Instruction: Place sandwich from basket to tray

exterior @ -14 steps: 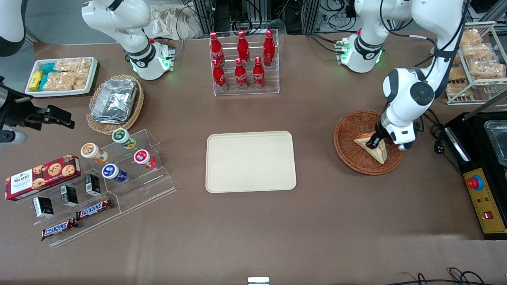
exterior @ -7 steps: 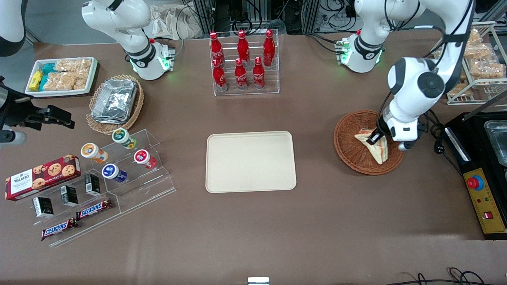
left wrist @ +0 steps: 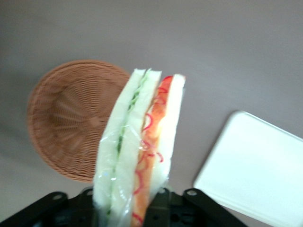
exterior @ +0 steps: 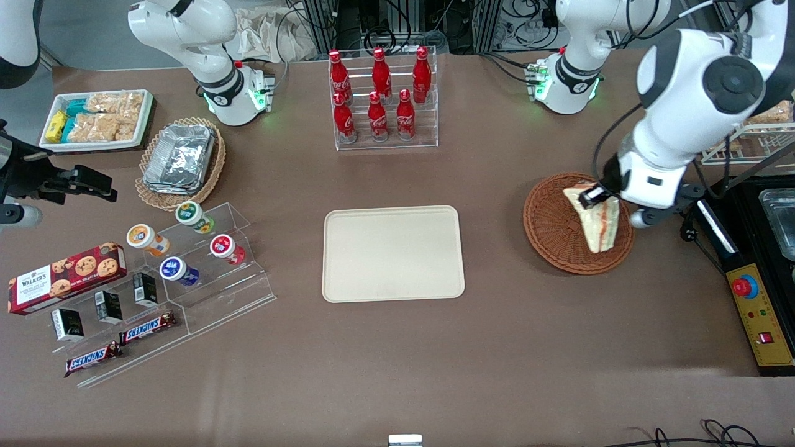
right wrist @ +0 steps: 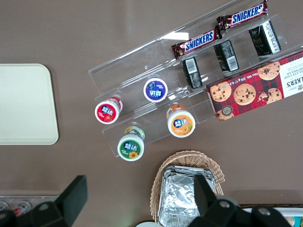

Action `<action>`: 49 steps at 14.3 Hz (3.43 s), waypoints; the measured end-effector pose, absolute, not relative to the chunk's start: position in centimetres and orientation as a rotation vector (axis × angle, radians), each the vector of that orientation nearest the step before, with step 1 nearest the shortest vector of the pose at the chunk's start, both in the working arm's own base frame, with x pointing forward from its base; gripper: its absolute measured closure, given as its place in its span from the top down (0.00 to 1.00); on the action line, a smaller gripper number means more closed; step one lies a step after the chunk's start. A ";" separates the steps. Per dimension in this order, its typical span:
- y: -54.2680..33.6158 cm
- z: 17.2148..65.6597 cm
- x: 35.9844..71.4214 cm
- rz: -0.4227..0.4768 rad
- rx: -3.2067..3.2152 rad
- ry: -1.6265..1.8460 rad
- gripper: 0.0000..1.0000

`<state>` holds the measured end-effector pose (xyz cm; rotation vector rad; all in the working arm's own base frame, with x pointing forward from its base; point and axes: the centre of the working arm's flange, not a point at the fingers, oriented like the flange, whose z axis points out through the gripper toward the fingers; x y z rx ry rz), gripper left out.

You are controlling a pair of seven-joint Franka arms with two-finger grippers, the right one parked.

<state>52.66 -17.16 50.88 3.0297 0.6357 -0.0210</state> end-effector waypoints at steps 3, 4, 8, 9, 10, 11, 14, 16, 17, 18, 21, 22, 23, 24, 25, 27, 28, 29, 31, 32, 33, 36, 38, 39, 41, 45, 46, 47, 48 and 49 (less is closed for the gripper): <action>-25.0 49.5 51.8 -0.049 3.057 0.426 0.25; -27.1 48.4 51.4 -0.055 3.056 0.370 0.25; -34.4 40.5 51.2 -0.012 3.073 0.300 0.25; -35.9 37.7 51.1 0.000 3.091 0.294 0.25; -37.3 35.0 51.0 0.005 3.096 0.294 0.25; -38.4 32.5 50.8 0.009 3.092 0.300 0.25; -40.0 26.7 50.8 0.042 3.097 0.314 0.25; -40.6 24.4 50.9 0.057 3.114 0.326 0.25; -40.9 23.7 51.0 0.059 3.116 0.344 0.25; -41.2 23.3 51.2 0.060 3.114 0.357 0.25; -42.1 23.0 51.1 0.061 3.108 0.371 0.25; -42.2 23.0 51.1 0.062 3.107 0.375 0.24; -42.3 23.0 51.2 0.063 3.104 0.379 0.22; -42.3 23.0 51.4 0.064 3.102 0.382 0.22; -42.3 22.9 51.5 0.067 3.103 0.380 0.27; -42.3 22.5 51.5 0.084 3.117 0.355 0.46; -42.3 22.4 51.6 0.089 3.121 0.348 0.58; -42.3 22.5 51.6 0.094 3.121 0.345 0.66; -42.4 23.1 52.1 0.114 3.113 0.348 0.86; -42.5 23.9 52.4 0.129 3.108 0.354 0.95; -42.5 24.9 52.7 0.143 3.108 0.365 1.00; -41.0 29.0 53.3 0.110 3.234 0.423 1.00; -40.0 32.3 53.0 0.111 3.293 0.433 1.00; -39.8 34.2 52.9 0.122 3.282 0.454 1.00; -37.7 38.7 53.2 0.075 3.251 0.508 1.00; -25.5 50.1 55.2 -0.057 3.197 0.375 1.00; -21.7 52.4 55.5 -0.062 3.181 0.317 1.00; -17.9 54.3 55.6 -0.064 3.160 0.239 1.00; -14.5 55.7 55.4 -0.062 3.137 0.156 1.00; -11.5 56.5 54.9 -0.053 3.120 0.073 1.00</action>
